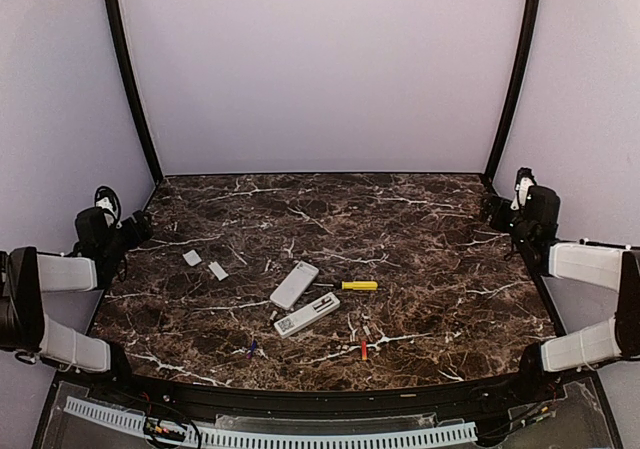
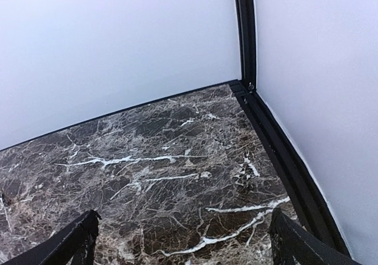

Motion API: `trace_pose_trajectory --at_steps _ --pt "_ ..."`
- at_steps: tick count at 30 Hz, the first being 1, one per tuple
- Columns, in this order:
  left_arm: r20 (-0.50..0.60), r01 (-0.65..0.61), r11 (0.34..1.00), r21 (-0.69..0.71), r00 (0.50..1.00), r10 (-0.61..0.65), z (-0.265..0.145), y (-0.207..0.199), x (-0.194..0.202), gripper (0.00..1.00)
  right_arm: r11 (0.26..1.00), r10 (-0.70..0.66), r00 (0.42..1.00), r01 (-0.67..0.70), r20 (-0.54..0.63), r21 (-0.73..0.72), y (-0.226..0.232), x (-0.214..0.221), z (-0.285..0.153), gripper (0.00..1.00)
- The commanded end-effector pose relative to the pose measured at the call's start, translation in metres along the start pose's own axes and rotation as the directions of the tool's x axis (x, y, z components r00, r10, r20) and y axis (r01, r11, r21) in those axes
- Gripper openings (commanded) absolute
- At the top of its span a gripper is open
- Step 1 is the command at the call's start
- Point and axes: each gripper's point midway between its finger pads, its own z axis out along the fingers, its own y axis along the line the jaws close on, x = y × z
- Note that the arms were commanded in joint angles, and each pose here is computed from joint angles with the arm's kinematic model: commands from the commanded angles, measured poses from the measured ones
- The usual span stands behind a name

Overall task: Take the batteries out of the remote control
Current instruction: Reset both arms

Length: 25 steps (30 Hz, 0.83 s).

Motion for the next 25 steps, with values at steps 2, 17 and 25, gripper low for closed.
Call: trace_pose_trajectory --at_steps 2,17,25 --pt "0.104 -0.087 0.996 0.023 0.991 0.084 -0.007 -0.003 -0.013 0.91 0.995 -0.090 0.977 0.080 0.191 0.061 -0.016 -0.007 -0.019 0.99" --pt "0.113 -0.089 0.994 0.062 0.990 0.082 -0.006 -0.008 -0.008 0.96 0.990 -0.132 0.959 0.116 0.251 0.075 -0.020 -0.002 -0.026 0.98" --pt "0.128 -0.093 0.993 0.078 0.988 0.082 -0.011 -0.011 -0.008 0.97 0.990 -0.132 0.961 0.116 0.243 0.077 -0.020 -0.002 -0.024 0.98"
